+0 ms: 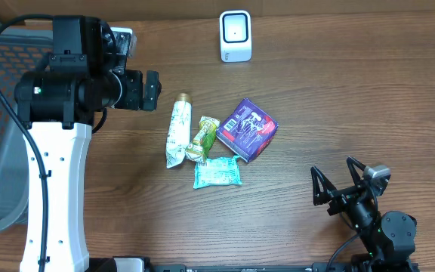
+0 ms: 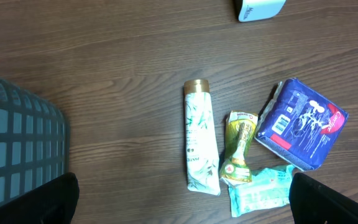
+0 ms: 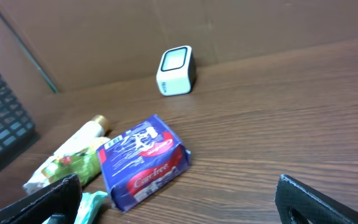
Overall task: Scan the item barcode
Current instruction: 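Raise the left gripper and park it above the basket, then reach the right gripper toward the purple pad pack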
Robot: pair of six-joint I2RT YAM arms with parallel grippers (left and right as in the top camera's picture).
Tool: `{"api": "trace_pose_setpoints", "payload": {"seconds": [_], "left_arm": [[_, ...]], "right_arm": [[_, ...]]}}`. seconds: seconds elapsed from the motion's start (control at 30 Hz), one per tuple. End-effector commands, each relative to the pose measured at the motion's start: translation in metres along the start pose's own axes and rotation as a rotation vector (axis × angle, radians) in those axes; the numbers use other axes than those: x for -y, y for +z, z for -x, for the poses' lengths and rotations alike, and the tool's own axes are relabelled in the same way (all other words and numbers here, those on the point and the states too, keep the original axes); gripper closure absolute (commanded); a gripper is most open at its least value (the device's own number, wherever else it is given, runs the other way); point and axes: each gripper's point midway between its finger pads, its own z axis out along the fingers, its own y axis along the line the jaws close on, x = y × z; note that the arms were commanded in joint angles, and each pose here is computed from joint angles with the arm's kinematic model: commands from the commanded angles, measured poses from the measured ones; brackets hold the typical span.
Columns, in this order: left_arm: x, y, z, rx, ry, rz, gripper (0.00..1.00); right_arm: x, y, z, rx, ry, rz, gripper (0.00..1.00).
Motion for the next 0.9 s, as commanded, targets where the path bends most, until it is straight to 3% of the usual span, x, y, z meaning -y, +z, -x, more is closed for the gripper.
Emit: {"api": "trace_pose_setpoints", "payload": {"seconds": [0.0,0.13,0.37,0.7,0.87], "left_arm": [[0.002,0.000,0.002,0.006,-0.007,-0.014,0.00],[0.002,0.000,0.002,0.006,-0.007,-0.014,0.00],[0.001,0.000,0.003,0.006,-0.008,-0.013,0.01],[0.002,0.000,0.002,0.006,-0.008,-0.014,0.00],[0.002,0.000,0.002,0.006,-0.008,-0.014,0.01]], "right_arm": [[-0.014,-0.002,-0.003,-0.029,0.007,0.076,0.00],[-0.031,-0.002,0.003,-0.049,0.006,0.157,0.00],[-0.044,0.010,0.050,-0.151,0.038,0.151,0.00],[-0.044,0.076,0.100,-0.502,0.193,0.095,0.00],[-0.031,0.121,0.106,-0.536,0.209,0.082,0.00]]}}
